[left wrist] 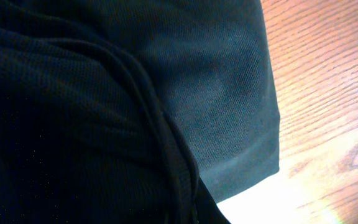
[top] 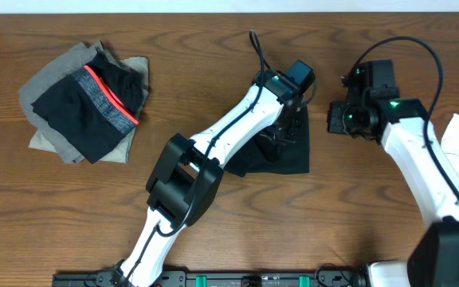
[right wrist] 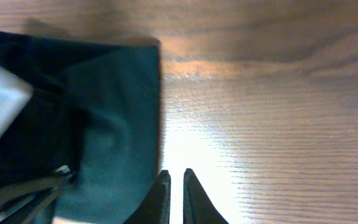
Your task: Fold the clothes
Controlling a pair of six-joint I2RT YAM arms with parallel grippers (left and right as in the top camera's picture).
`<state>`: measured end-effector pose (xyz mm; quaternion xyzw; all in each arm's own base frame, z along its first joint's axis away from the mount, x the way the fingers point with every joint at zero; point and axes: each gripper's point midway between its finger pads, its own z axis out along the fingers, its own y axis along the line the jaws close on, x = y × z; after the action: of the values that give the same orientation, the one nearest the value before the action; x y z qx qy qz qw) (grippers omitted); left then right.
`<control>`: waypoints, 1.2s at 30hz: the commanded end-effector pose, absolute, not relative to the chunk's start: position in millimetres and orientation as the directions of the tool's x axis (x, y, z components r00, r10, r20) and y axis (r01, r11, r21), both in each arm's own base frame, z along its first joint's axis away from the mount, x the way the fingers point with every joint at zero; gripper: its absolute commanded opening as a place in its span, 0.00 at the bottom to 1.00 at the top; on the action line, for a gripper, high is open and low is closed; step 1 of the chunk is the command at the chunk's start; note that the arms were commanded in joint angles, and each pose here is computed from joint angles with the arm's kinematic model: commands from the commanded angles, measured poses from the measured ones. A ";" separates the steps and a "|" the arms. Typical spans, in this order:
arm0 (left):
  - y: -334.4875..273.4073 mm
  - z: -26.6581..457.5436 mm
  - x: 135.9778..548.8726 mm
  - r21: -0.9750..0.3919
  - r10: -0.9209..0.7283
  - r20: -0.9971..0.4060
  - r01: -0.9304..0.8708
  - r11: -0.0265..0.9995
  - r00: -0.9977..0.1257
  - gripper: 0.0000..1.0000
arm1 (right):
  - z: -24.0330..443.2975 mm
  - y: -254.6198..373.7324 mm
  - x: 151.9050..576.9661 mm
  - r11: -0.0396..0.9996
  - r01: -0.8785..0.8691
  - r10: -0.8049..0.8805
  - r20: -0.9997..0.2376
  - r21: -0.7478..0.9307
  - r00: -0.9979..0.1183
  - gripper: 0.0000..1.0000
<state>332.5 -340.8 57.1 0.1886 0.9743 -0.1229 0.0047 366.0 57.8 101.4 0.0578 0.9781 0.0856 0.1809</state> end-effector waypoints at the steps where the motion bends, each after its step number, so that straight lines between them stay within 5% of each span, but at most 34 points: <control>1: -340.7 66.2 339.4 -0.245 0.341 -0.078 0.349 0.904 -0.937 0.06 | 74.7 59.9 369.8 0.973 0.116 0.169 -0.275 0.198 -0.946 0.04; 11: -339.1 106.7 343.7 -0.264 0.329 -0.127 0.352 0.898 -0.936 0.06 | 26.7 102.6 384.2 0.904 -0.002 0.090 -0.195 0.427 -0.977 0.01; 28: -380.8 152.2 328.2 -0.424 0.340 -0.203 0.396 0.814 -0.918 0.06 | -39.1 100.0 364.1 0.906 0.071 0.088 -0.023 0.417 -0.996 0.01; 36: -392.3 151.0 329.7 -0.371 0.344 -0.264 0.424 0.826 -0.901 0.06 | -39.5 99.2 362.7 0.909 0.065 0.081 -0.021 0.412 -0.996 0.01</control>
<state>323.8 -389.5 131.4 0.2047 0.9533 -0.2130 0.0626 381.5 110.1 -4.5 0.0339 0.9672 0.2442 0.0616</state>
